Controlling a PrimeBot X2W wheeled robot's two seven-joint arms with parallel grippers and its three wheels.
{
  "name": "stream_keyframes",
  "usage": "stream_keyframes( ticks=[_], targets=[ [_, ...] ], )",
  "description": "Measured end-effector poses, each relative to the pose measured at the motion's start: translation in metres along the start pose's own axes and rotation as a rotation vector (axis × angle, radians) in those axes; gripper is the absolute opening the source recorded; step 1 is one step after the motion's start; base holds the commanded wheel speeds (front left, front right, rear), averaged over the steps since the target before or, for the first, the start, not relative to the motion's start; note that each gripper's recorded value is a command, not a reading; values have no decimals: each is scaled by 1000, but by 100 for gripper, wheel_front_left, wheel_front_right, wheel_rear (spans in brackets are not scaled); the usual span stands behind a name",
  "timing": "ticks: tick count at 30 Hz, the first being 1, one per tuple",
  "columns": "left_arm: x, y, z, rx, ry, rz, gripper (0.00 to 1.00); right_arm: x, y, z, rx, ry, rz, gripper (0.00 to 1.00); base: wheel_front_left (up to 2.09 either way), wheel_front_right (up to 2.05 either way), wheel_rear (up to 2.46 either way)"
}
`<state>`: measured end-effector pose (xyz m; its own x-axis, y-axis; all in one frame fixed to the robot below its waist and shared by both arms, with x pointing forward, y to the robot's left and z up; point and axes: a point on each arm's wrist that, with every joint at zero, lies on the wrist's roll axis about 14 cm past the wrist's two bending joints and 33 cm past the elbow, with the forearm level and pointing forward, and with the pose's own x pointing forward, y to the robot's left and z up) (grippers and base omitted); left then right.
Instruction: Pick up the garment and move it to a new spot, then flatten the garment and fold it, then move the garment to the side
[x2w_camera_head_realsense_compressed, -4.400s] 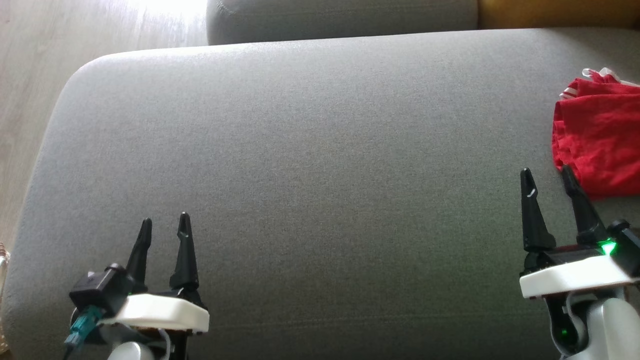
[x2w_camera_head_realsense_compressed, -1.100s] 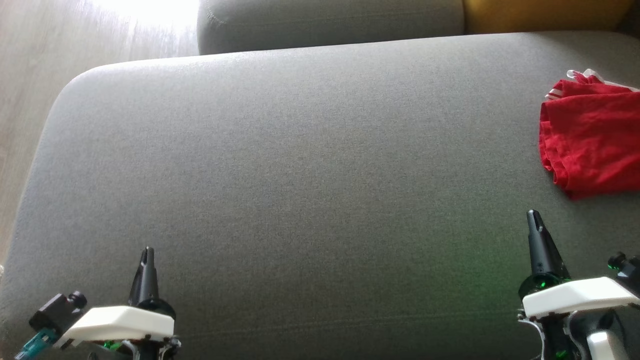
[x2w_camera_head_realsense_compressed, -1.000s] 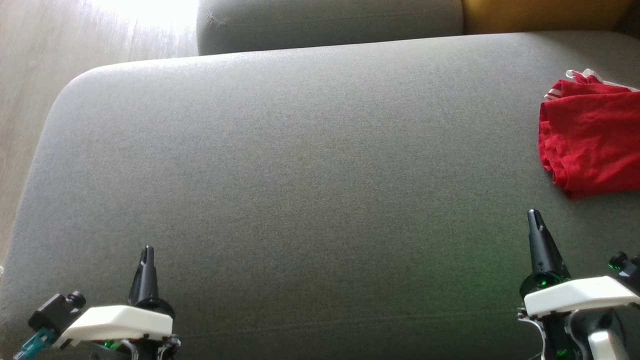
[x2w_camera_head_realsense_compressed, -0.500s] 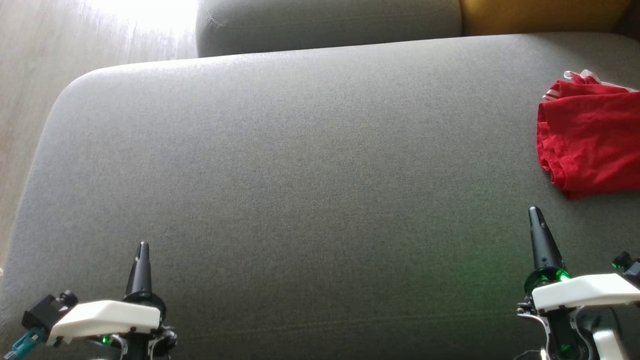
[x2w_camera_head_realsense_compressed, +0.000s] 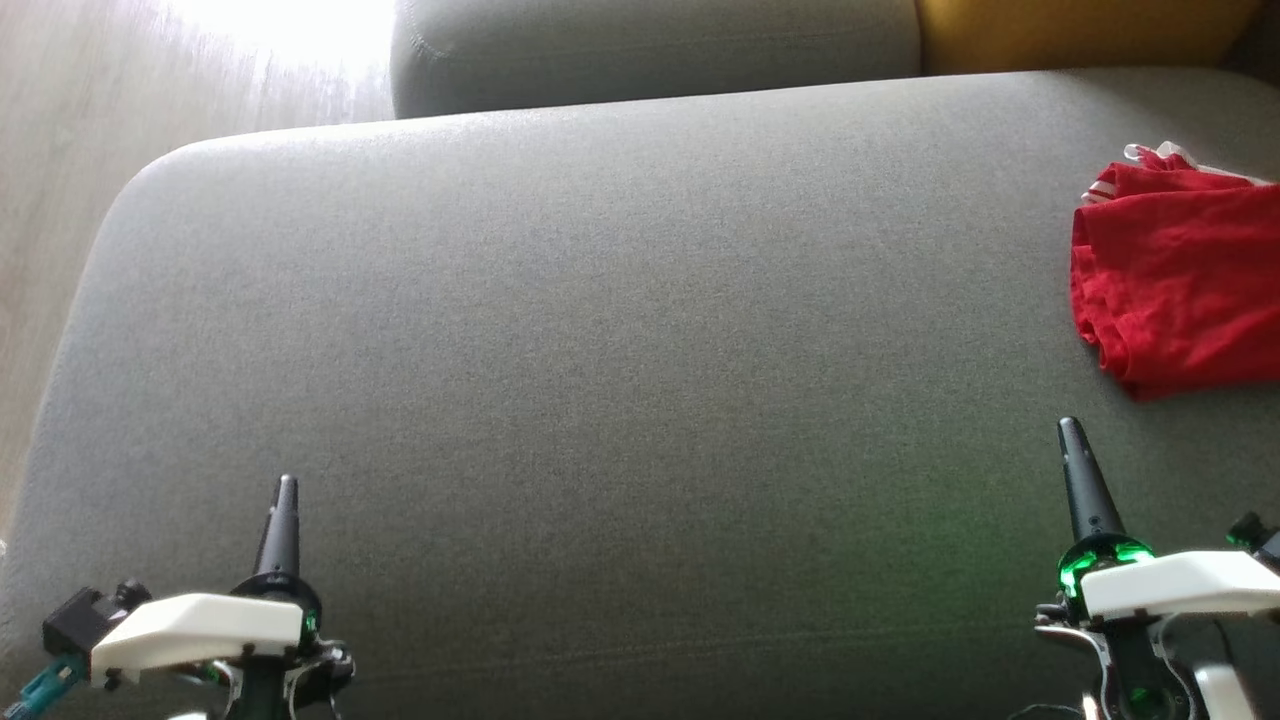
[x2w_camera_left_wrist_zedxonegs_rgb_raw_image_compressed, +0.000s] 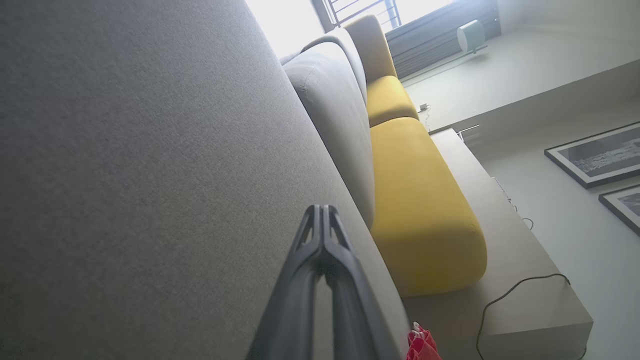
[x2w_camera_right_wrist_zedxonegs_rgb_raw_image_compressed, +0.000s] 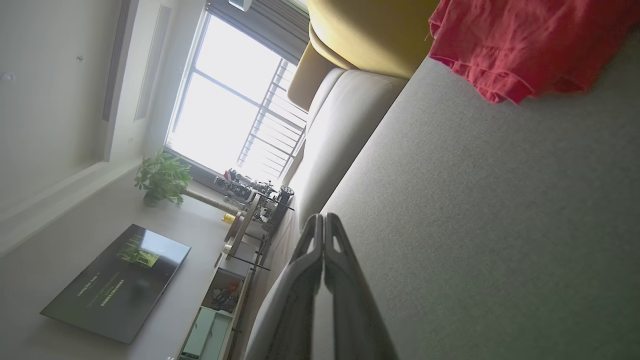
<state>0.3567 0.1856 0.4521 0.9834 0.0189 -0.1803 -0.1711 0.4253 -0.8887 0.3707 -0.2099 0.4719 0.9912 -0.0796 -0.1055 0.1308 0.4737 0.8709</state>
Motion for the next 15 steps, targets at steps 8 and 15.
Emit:
stream_keyframes(
  ticks=[8, 15],
  targets=[
    [0, 1, 2, -78, 5, 4, 0, -1, -1, -1, 89, 10, -4, 0, 0, 0, 0],
    [4, -5, 5, -146, 3, -20, 0, -1, -2, -2, 168, 18, -6, 0, 0, 0, 0]
  ],
)
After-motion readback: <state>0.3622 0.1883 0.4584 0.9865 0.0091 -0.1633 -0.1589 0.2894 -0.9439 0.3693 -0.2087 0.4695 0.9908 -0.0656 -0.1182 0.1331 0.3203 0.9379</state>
